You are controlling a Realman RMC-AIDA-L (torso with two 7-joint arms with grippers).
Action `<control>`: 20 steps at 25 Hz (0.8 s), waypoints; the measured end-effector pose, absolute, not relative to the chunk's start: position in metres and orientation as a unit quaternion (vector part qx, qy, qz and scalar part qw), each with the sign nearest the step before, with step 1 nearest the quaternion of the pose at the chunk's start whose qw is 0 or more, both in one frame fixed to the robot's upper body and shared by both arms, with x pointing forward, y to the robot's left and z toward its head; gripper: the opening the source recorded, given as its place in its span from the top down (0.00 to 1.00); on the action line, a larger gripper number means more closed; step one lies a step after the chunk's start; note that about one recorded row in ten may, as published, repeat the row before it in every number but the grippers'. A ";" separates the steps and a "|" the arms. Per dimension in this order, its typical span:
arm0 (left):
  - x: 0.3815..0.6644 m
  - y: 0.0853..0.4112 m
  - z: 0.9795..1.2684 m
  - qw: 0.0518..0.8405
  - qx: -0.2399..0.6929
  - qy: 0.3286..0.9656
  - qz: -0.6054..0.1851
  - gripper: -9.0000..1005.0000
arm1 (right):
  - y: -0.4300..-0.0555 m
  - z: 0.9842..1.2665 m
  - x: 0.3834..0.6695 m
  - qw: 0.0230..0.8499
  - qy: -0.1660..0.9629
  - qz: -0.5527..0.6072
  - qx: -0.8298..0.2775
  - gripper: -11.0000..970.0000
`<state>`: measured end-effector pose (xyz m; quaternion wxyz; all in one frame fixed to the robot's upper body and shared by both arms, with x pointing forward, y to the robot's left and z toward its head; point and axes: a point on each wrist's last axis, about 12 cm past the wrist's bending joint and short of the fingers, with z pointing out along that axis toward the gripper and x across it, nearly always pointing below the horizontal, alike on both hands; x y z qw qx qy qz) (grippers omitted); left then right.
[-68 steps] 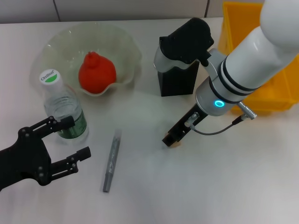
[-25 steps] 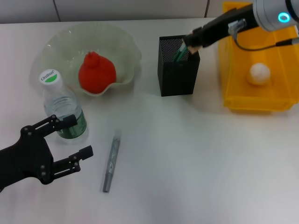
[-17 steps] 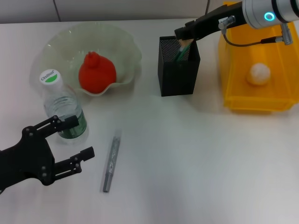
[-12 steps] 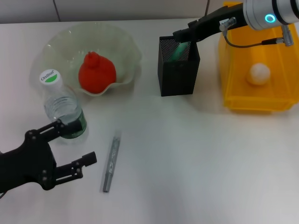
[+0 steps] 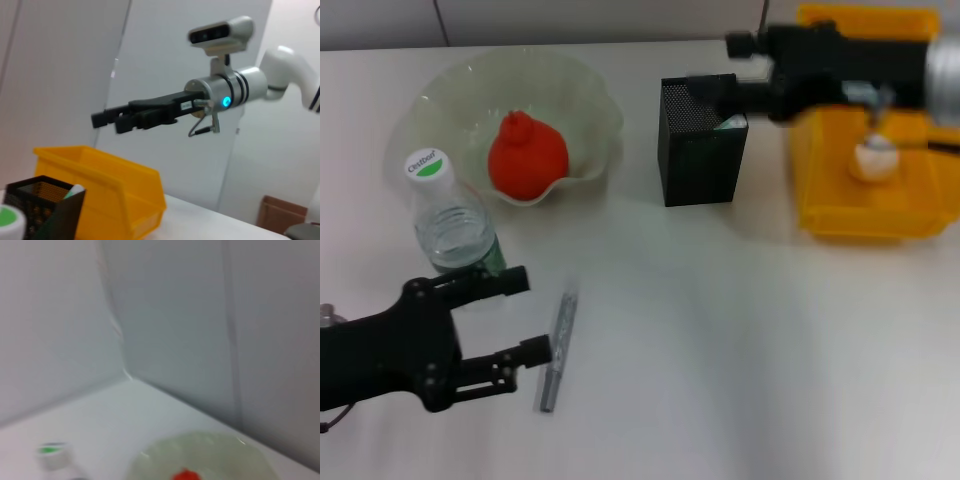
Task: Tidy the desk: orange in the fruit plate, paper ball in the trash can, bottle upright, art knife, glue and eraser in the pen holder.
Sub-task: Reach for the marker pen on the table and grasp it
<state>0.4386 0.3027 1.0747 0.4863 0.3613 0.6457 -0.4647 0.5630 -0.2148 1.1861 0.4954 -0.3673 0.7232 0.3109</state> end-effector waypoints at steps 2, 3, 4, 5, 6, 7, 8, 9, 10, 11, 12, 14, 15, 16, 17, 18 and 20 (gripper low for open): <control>0.446 0.294 1.079 0.474 0.367 0.653 -0.462 0.22 | -0.234 1.164 0.537 0.530 0.682 0.335 -0.376 0.26; 0.446 0.294 1.079 0.474 0.367 0.653 -0.462 0.22 | -0.234 1.164 0.537 0.530 0.682 0.335 -0.376 0.25; 0.449 0.288 1.083 0.467 0.375 0.661 -0.452 0.22 | -0.244 1.147 0.520 0.542 0.661 0.346 -0.387 0.24; 0.449 0.288 1.083 0.467 0.375 0.661 -0.452 0.22 | -0.244 1.147 0.520 0.542 0.661 0.346 -0.387 0.24; 0.451 0.285 1.085 0.465 0.376 0.667 -0.444 0.22 | -0.252 1.130 0.507 0.546 0.649 0.356 -0.391 0.24; 0.452 0.283 1.086 0.461 0.378 0.673 -0.438 0.22 | -0.252 1.130 0.507 0.546 0.649 0.356 -0.391 0.24; 0.453 0.279 1.089 0.456 0.376 0.684 -0.429 0.22 | -0.256 1.122 0.500 0.545 0.646 0.362 -0.393 0.24; 0.453 0.274 1.093 0.447 0.373 0.700 -0.414 0.22 | -0.263 1.108 0.490 0.543 0.642 0.370 -0.395 0.24; 0.453 0.274 1.093 0.447 0.373 0.700 -0.414 0.22 | -0.263 1.108 0.490 0.543 0.642 0.370 -0.395 0.24; 0.452 0.270 1.096 0.444 0.372 0.709 -0.402 0.22 | -0.268 1.101 0.483 0.545 0.639 0.373 -0.396 0.24; 0.450 0.267 1.099 0.440 0.372 0.715 -0.396 0.22 | -0.272 1.093 0.476 0.547 0.636 0.376 -0.394 0.24; 0.445 0.253 1.109 0.422 0.369 0.744 -0.363 0.22 | -0.283 1.077 0.460 0.561 0.624 0.377 -0.392 0.24; 0.445 0.253 1.109 0.422 0.369 0.744 -0.363 0.22 | -0.283 1.077 0.460 0.561 0.624 0.377 -0.392 0.24; 0.444 0.239 1.119 0.404 0.368 0.772 -0.326 0.22 | -0.285 1.071 0.454 0.567 0.622 0.375 -0.389 0.24; 0.444 0.239 1.119 0.404 0.368 0.772 -0.326 0.22 | -0.287 1.066 0.451 0.571 0.622 0.373 -0.385 0.24; 0.444 0.230 1.122 0.386 0.368 0.789 -0.304 0.22 | -0.288 1.062 0.448 0.573 0.623 0.372 -0.382 0.24; 0.444 0.216 1.126 0.361 0.365 0.814 -0.272 0.22 | -0.290 1.055 0.445 0.573 0.628 0.368 -0.377 0.24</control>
